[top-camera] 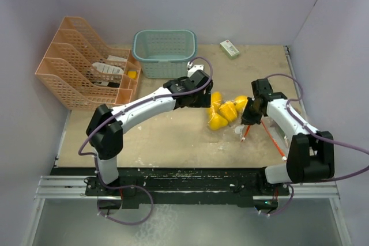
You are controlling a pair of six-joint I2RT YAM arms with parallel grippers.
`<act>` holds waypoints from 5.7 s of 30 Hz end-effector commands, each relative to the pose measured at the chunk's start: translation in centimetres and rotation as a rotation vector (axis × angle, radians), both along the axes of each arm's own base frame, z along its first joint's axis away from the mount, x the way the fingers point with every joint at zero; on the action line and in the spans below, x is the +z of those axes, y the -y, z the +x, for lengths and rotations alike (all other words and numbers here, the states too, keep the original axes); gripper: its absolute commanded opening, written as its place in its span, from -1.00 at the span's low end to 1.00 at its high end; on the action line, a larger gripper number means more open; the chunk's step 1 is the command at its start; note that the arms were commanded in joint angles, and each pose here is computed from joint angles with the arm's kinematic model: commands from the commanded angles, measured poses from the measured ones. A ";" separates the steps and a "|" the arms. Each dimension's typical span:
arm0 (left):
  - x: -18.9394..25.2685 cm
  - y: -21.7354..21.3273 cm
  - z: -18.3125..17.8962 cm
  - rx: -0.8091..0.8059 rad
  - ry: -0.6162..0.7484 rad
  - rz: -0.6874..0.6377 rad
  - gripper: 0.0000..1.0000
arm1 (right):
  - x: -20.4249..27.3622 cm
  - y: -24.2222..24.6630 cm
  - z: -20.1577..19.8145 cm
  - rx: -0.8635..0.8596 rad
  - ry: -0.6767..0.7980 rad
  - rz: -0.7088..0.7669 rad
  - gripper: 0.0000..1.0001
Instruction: Open the zip-top bag and remove the fake food
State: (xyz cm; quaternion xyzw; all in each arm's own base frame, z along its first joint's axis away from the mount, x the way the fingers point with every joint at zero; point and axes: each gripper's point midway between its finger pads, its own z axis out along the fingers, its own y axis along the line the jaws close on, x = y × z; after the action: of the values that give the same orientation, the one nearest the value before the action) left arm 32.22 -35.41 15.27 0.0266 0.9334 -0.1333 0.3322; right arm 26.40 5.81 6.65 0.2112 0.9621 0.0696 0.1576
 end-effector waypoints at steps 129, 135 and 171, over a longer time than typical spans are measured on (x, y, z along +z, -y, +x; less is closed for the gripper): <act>14.4 -1.9 -5.8 -0.919 0.285 -0.133 -1.00 | 15.7 -13.6 4.4 0.995 0.699 0.115 -1.00; 15.5 -2.7 -4.0 -0.811 0.356 -0.092 -0.39 | 19.1 -15.2 3.4 0.975 0.752 0.243 -1.00; 28.0 -6.0 -3.7 -1.074 0.588 -0.702 0.95 | 34.2 -18.4 -3.0 1.184 0.957 0.593 -1.00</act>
State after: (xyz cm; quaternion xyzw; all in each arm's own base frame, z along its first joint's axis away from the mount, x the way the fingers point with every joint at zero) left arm 30.15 -29.09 41.66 0.3777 0.6170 -0.5225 0.4512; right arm 24.80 23.66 36.60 -0.3325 0.7319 0.4384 0.4019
